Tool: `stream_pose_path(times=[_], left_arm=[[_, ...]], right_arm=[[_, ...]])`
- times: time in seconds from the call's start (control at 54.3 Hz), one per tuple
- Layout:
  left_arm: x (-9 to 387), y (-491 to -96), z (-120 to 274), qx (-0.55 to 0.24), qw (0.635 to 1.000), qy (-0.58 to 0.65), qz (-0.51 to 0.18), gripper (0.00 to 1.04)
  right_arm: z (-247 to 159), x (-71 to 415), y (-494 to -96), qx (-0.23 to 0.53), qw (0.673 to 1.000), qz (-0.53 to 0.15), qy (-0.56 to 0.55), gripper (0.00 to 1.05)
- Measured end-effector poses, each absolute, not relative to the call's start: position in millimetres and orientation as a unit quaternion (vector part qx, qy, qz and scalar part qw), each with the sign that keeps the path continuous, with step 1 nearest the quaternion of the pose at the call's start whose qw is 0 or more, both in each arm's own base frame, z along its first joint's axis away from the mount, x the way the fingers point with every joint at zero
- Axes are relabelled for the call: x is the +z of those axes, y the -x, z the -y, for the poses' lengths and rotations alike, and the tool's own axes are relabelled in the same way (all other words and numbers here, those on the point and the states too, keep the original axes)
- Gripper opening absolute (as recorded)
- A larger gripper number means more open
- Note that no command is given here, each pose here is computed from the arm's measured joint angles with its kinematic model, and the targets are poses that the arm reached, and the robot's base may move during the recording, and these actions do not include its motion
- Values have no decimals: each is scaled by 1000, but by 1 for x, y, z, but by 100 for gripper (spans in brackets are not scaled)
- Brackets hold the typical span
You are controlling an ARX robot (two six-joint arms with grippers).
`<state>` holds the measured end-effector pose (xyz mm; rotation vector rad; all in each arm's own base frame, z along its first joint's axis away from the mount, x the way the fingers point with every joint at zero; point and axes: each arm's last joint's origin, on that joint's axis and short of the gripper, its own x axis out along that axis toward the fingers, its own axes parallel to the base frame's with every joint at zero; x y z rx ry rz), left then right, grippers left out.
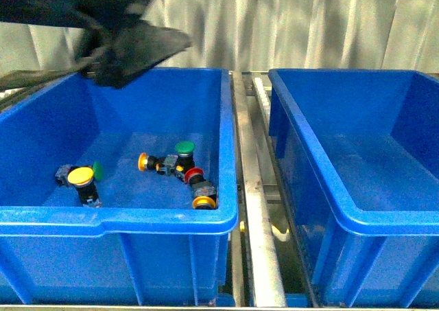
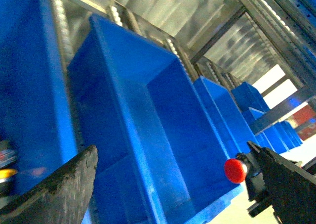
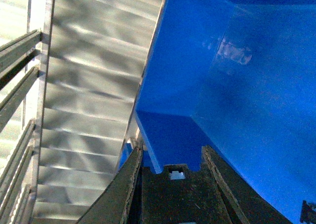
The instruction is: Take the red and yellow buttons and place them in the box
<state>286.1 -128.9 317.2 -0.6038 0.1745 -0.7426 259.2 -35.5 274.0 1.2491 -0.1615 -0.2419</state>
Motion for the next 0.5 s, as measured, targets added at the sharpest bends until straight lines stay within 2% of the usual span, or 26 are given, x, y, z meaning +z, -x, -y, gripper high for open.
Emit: stream_pose_path(times=[0.276, 0.497], left_arm=[[322, -204, 48, -325, 907, 263, -49, 97], [305, -139, 16, -291, 919, 260, -57, 97]], right_arm=[[23, 277, -261, -102, 835, 64, -537, 26], [15, 285, -267, -104, 852, 70, -509, 26]])
